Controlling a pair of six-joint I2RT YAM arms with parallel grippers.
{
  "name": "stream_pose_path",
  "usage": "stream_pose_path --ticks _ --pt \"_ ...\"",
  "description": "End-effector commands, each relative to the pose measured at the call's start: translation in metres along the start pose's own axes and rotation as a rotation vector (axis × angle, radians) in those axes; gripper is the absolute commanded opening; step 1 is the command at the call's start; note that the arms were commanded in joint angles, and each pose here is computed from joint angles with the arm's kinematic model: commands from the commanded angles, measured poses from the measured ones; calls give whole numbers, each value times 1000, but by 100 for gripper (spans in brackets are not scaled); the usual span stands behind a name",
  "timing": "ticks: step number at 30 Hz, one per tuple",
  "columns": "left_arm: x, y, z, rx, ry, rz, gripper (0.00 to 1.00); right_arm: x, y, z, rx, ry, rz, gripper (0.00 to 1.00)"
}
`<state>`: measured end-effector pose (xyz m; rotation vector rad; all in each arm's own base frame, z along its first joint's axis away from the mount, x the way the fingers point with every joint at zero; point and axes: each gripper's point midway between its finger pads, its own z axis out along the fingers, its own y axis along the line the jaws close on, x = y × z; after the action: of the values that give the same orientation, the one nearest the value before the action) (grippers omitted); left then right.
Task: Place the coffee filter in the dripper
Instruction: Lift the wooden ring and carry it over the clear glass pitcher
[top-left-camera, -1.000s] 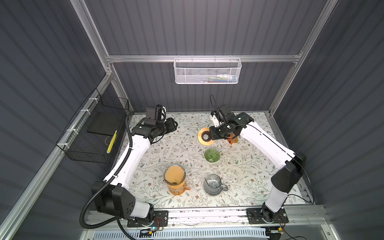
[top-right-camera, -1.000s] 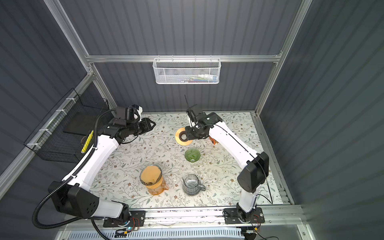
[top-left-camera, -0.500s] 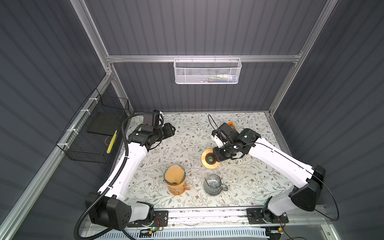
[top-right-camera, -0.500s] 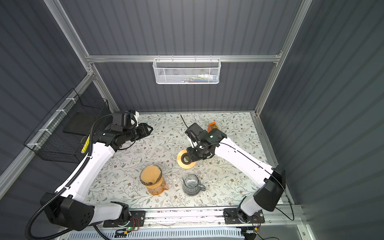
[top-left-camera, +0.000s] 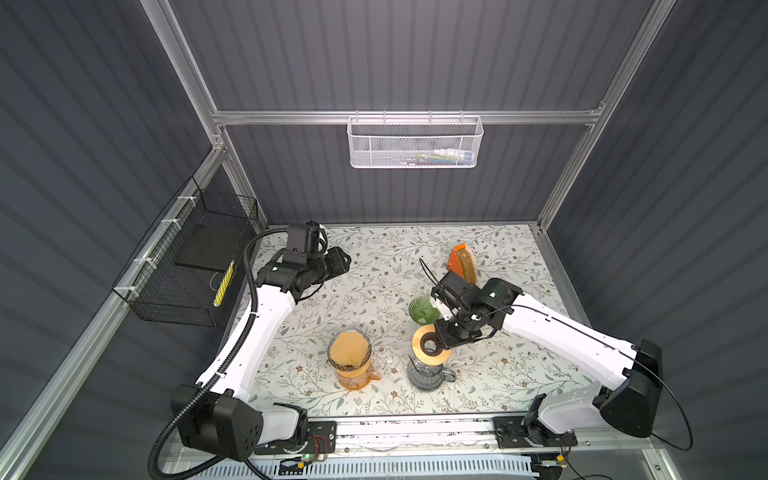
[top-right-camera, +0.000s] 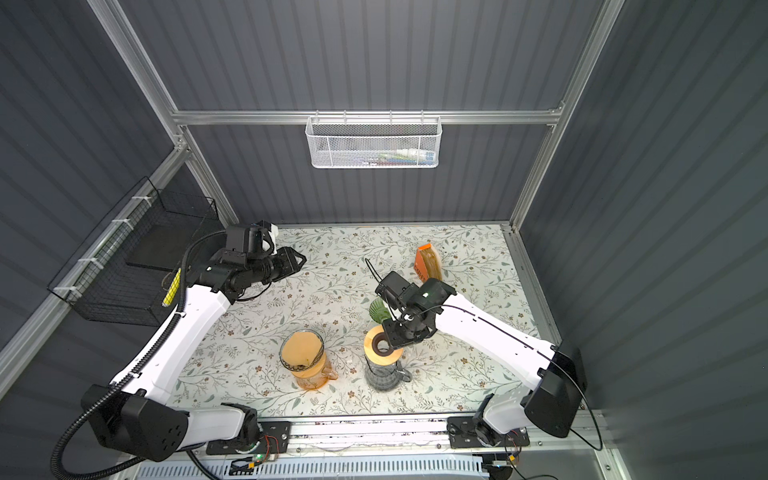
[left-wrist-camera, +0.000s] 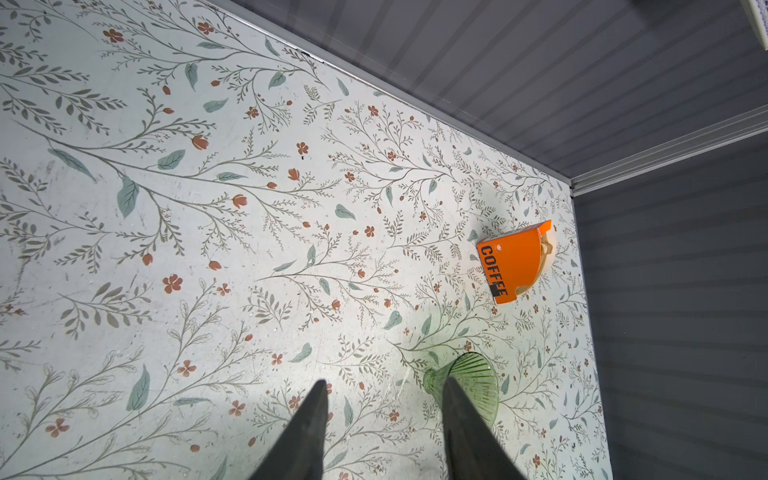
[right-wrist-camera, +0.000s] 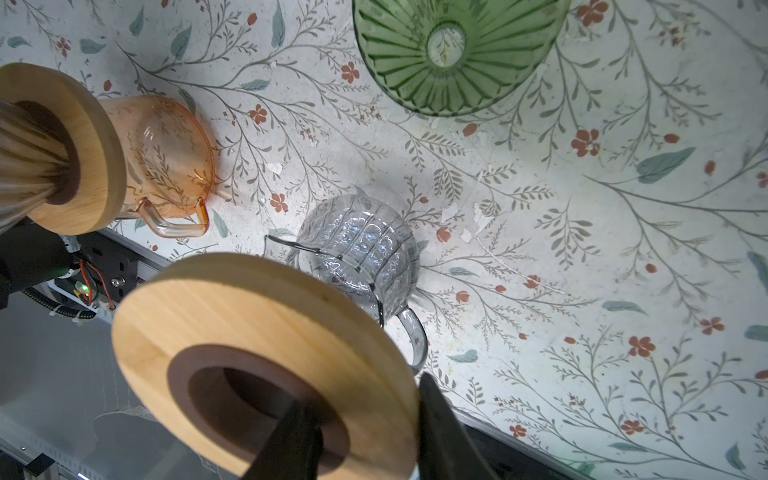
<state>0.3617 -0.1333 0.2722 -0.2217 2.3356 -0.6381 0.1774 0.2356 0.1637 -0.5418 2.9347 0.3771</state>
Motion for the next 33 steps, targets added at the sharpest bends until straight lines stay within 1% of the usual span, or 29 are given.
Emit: stream_pose_path --ticks 1,11,18,33 --pt "3 4 -3 -4 2 -19 46 2 5 4 -24 5 14 14" --pt "6 7 0 -13 12 -19 46 11 14 27 -50 56 22 14" --pt "8 9 3 -15 17 -23 46 17 9 38 -27 80 34 15" --pt "9 10 4 -18 18 -26 45 21 2 49 11 100 29 16"
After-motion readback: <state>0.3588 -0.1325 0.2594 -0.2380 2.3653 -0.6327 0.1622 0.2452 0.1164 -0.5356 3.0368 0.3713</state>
